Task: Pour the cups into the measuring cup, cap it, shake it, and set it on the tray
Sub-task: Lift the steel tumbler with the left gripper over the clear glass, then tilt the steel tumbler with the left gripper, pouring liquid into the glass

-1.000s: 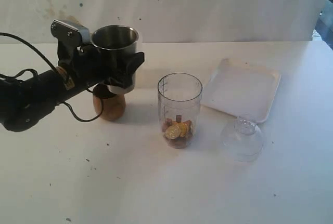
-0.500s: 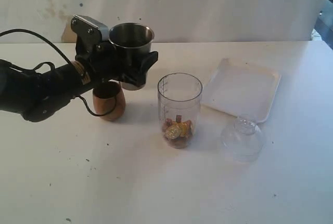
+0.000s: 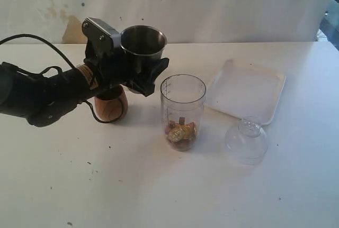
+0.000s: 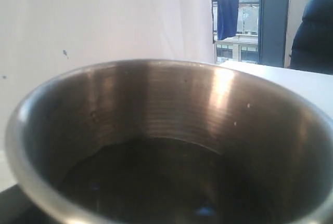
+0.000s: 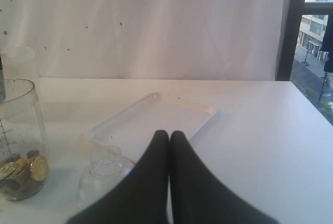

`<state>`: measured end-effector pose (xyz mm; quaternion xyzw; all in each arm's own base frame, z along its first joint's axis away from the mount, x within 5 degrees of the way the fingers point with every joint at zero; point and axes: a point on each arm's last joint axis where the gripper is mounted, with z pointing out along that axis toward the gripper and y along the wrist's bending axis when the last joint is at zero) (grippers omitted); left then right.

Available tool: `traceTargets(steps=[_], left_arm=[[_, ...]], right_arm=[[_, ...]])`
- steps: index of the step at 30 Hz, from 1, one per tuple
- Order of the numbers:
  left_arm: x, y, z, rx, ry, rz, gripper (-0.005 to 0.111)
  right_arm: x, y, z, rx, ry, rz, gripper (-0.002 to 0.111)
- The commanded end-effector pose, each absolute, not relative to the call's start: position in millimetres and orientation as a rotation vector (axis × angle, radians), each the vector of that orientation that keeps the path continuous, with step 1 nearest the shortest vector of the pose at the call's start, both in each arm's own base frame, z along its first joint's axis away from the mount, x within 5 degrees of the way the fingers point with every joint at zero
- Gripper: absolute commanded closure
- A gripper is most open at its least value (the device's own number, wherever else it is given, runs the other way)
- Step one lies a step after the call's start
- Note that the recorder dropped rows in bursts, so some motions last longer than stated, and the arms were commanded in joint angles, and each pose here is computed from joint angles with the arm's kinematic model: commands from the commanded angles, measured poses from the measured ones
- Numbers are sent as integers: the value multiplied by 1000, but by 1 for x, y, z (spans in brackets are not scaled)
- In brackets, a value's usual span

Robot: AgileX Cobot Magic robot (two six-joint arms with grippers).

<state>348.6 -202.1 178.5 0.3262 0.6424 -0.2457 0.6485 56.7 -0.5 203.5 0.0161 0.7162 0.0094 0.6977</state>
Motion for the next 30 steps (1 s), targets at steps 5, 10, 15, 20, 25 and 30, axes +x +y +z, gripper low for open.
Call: traceTargets(steps=[5,10,15,20,25,30], left_arm=[[349,-205,194,765,1332,-516,107],[349,-205,195,787,1300,-488,107],[349,-205,195,816,1281,-451,107],[354,-208,202,840,1251,-410,107],[354,-211,204,874,1226,-413,107],[351,-214,204,907,1204,-407,107]], right_arm=[[56,-1,203,41,1594,20,108],[56,-1,203,41,1594,20,108],[56,-1,203,41,1594,20,108],[56,-1,203,41,1594,20,108],[56,-1,203,41,1594,20,108],[56,-1,203,41,1594,20,108]])
